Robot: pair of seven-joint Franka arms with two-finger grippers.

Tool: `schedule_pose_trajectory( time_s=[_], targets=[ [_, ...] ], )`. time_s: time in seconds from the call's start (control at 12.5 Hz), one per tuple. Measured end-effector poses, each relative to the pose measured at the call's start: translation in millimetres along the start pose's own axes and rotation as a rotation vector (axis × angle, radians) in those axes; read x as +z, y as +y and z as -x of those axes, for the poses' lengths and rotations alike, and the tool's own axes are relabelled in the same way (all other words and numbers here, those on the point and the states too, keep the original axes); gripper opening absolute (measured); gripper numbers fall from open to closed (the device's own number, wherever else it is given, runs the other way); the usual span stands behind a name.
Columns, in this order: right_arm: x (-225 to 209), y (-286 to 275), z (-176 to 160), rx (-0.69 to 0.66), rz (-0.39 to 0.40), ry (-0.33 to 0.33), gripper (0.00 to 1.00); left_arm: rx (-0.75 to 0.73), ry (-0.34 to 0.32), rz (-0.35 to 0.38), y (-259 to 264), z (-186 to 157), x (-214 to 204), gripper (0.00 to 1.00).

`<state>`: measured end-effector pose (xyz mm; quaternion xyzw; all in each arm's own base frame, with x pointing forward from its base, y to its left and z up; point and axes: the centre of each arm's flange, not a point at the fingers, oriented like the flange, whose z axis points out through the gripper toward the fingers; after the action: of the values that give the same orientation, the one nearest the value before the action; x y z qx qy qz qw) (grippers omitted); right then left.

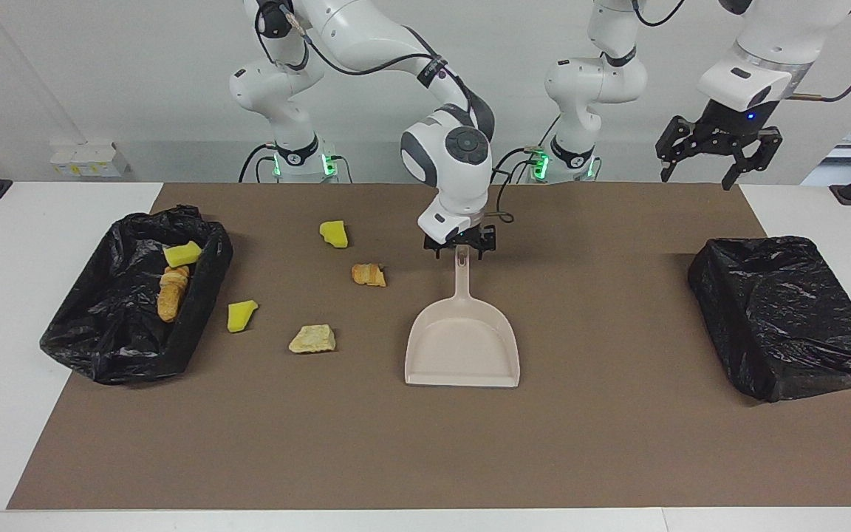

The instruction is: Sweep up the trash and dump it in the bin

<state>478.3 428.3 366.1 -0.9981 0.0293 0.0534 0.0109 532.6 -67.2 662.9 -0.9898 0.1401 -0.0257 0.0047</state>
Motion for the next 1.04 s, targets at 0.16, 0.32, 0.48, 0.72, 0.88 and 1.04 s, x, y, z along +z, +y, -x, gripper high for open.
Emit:
schedule_pose_trajectory(
  time_s=[0.16, 0.32, 0.48, 0.72, 0.88, 1.04],
  targets=[
    [-9, 4, 35, -0.032, 0.017, -0.020, 1.00, 0.039, -0.032, 0.007, 21, -7, 23, 1.00],
    [-13, 12, 76, -0.032, 0.032, -0.034, 1.00, 0.063, -0.025, 0.010, 61, -17, 56, 1.00],
    [-10, 13, 121, 0.004, 0.052, -0.044, 1.00, 0.032, 0.004, 0.013, 114, -25, 97, 1.00],
    [6, 17, 174, 0.047, 0.040, -0.021, 1.00, -0.009, -0.021, 0.019, 198, -28, 162, 1.00],
    [23, 25, 207, 0.070, -0.007, 0.017, 1.00, -0.050, -0.030, 0.024, 251, -34, 208, 1.00],
    [32, 35, 230, 0.097, -0.032, 0.033, 1.00, -0.055, -0.041, 0.025, 293, -34, 248, 1.00]
  ],
)
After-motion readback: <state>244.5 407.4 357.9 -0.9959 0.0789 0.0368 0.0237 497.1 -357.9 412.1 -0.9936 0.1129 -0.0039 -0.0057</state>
